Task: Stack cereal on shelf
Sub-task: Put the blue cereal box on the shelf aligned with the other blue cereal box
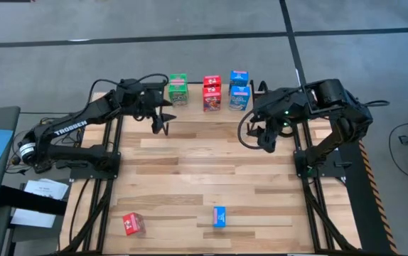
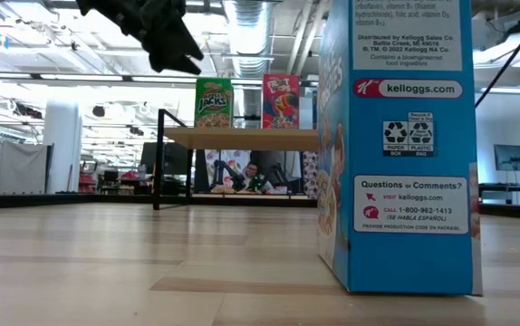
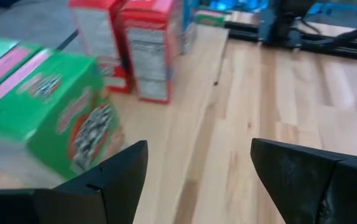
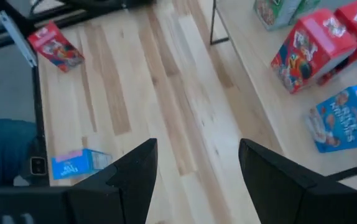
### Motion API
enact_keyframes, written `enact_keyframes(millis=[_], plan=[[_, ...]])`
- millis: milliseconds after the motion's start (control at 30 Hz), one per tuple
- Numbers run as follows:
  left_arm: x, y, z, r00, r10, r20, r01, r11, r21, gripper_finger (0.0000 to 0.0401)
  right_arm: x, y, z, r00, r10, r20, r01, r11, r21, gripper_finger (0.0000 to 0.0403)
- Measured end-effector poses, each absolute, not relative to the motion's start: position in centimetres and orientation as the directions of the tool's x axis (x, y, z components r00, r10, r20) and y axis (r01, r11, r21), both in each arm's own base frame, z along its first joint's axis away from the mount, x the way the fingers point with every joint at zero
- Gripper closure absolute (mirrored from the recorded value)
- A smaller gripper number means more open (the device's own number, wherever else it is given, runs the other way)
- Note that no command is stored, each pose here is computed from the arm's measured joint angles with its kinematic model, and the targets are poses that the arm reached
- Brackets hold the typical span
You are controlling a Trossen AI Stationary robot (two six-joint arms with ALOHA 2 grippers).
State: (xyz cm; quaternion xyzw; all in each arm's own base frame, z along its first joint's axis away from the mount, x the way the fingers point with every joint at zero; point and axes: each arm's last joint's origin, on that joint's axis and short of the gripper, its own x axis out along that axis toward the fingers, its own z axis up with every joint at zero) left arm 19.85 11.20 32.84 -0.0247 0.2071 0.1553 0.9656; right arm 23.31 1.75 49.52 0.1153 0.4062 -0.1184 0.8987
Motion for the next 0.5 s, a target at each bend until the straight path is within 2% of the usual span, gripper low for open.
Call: enact_keyframes(millis=[500], plan=[[21.1,7.7,34.8,0.901,0.147,-0.408,-0.147,0.989,0.031,0.0126,24.6,2.2,45.2,0.485,-0.128,-0.865,0.368,0.927,0.069,0.0152]])
